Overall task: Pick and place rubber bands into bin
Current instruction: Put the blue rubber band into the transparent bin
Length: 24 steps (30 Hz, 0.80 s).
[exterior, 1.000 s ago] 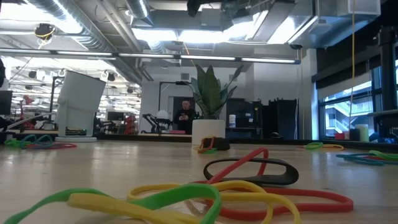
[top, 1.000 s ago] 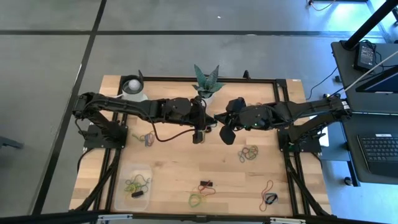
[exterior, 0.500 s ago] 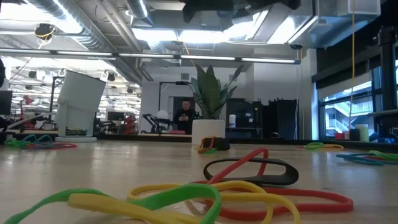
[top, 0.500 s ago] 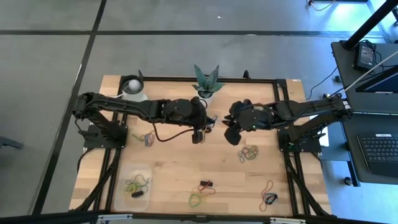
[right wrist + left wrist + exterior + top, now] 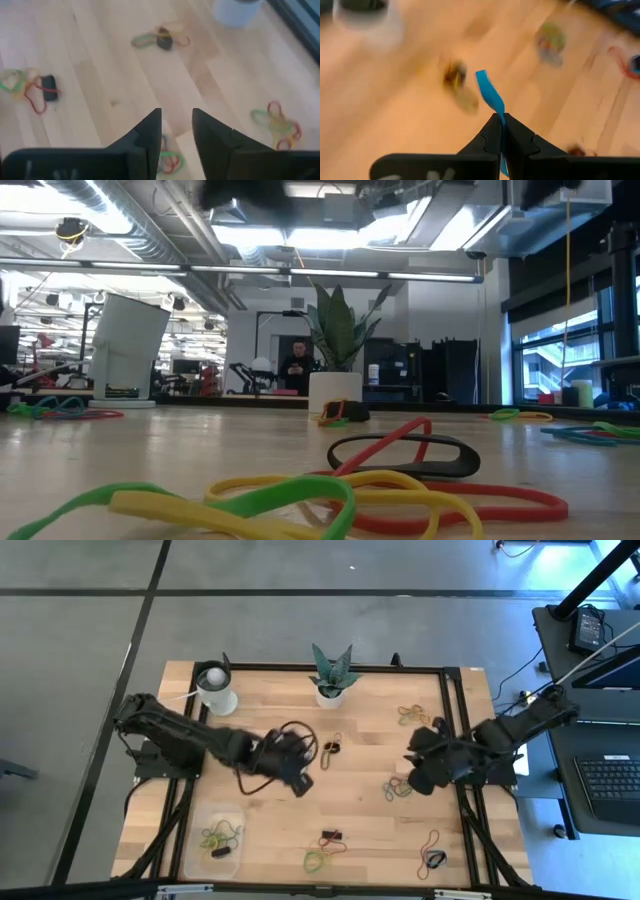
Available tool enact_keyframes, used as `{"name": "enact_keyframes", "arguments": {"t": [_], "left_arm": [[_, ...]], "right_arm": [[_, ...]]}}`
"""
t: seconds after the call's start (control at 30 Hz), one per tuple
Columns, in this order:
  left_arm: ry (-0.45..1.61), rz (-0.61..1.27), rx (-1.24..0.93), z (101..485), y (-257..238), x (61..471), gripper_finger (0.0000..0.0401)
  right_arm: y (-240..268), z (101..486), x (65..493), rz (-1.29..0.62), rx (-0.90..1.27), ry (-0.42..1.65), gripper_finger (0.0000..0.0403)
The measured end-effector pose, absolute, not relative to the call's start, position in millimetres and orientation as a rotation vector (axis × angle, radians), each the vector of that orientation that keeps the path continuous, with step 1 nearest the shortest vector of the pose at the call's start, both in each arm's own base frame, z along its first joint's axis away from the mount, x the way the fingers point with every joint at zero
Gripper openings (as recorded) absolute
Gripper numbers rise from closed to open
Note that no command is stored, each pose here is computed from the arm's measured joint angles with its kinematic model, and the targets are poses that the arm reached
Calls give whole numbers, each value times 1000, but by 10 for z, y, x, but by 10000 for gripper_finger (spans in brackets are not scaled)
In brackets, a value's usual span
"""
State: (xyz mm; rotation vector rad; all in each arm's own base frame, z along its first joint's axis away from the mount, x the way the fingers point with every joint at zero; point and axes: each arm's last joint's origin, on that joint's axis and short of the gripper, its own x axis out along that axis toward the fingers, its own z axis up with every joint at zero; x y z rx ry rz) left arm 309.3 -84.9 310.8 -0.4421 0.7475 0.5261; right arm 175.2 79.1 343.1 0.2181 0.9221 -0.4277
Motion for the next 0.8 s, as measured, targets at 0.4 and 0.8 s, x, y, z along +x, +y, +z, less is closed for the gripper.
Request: {"name": "enact_keyframes", "arguments": {"t": [0.4, 0.8], "left_arm": [[1049, 847, -984, 2839, -1843, 2325, 3], [1425, 1033, -922, 2236, -2451, 2121, 13]], "right_arm": [[904, 2434, 1694, -349, 401, 962, 112], [947, 2326, 1739, -247, 424, 940, 112]]}}
